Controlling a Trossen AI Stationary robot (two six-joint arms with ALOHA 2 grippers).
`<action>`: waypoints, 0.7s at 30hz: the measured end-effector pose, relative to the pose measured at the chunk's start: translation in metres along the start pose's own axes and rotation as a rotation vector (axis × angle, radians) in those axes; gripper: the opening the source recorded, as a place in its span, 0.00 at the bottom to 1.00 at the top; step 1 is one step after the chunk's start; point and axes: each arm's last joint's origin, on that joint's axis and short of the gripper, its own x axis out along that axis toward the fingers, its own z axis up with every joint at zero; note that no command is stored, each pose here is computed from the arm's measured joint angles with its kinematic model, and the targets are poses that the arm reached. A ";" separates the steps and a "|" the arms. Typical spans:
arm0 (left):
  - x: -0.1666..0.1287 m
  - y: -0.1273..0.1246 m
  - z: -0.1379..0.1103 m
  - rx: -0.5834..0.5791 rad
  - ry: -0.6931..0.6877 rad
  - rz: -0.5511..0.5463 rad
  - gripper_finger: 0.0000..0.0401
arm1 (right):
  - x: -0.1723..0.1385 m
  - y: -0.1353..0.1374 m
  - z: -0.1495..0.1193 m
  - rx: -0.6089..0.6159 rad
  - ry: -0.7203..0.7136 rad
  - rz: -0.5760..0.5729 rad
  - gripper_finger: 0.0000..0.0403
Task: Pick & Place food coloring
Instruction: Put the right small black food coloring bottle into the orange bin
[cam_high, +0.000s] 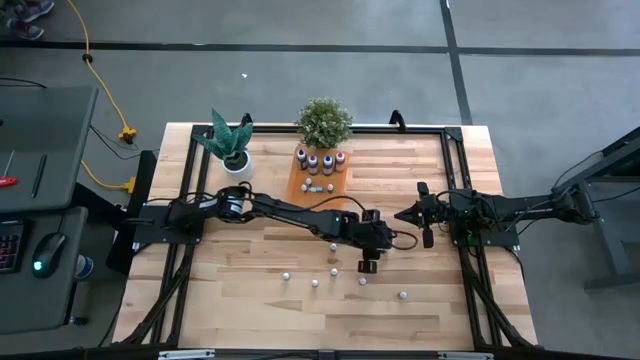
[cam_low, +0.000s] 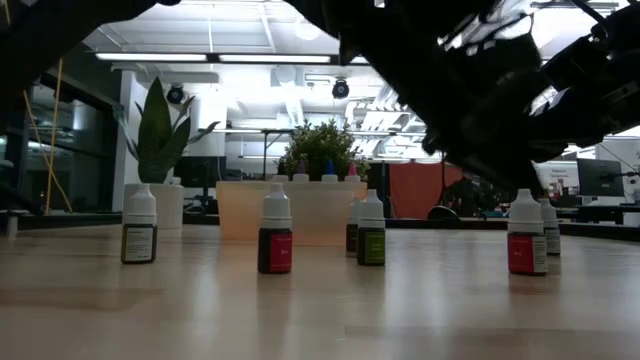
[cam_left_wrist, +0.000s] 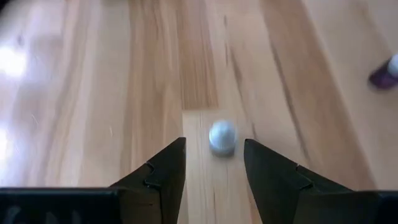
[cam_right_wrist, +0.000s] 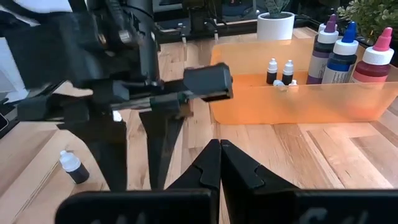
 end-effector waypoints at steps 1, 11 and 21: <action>0.001 0.000 -0.001 -0.002 0.003 -0.001 0.39 | 0.000 0.000 0.000 0.000 0.001 0.000 0.00; 0.009 -0.002 -0.005 -0.004 -0.006 -0.027 0.39 | 0.000 0.000 0.000 0.000 0.003 0.000 0.00; 0.017 0.006 -0.008 -0.018 -0.020 -0.047 0.39 | 0.000 0.000 0.000 0.000 0.003 0.000 0.00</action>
